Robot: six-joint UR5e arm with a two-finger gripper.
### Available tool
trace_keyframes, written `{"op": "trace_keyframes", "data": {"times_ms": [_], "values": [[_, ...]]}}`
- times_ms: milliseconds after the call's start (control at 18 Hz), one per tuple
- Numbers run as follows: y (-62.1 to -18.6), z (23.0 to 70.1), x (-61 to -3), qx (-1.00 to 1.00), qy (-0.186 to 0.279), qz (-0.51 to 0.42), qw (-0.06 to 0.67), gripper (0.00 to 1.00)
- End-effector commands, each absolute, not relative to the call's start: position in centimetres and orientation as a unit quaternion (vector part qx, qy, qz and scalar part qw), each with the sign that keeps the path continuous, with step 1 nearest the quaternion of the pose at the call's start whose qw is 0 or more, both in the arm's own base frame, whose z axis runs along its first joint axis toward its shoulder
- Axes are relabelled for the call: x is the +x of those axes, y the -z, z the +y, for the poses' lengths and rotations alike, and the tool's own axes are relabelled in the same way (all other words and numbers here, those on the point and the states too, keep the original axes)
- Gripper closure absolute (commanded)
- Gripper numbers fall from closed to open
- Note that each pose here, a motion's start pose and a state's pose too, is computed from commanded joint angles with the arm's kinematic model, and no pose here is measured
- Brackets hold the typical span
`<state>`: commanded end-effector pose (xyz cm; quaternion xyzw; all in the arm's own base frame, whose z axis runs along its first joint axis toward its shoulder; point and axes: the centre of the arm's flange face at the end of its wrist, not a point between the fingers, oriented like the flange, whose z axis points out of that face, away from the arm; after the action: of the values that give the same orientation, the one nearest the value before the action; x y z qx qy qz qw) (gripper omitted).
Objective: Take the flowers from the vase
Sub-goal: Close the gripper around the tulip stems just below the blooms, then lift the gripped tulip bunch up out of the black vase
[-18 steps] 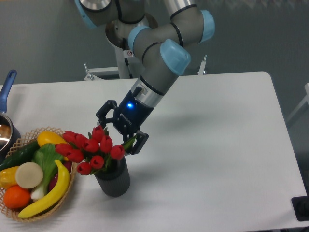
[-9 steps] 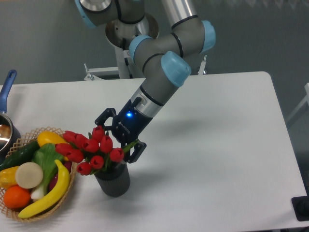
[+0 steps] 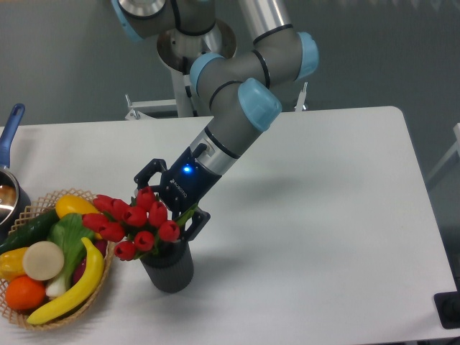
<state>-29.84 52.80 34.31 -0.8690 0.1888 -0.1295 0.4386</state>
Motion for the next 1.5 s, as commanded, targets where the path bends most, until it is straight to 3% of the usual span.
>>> {"op": "trace_keyframes", "data": {"times_ms": [222,444,889,1167,1500], "values": [[-34.5,52.8,-30.0,-0.869,0.129,0.187,0.439,0.48],[-34.7,52.7,-30.5,-0.87,0.126,0.183,0.441,0.53],[-35.1,52.4,-30.8,-0.87,0.125,0.177,0.443,0.53],[-38.8,52.1,-30.8,-0.873,0.117,0.147,0.45,0.53],[-43.5,49.9,-33.2,-0.872,0.07,0.137,0.465,0.53]]}}
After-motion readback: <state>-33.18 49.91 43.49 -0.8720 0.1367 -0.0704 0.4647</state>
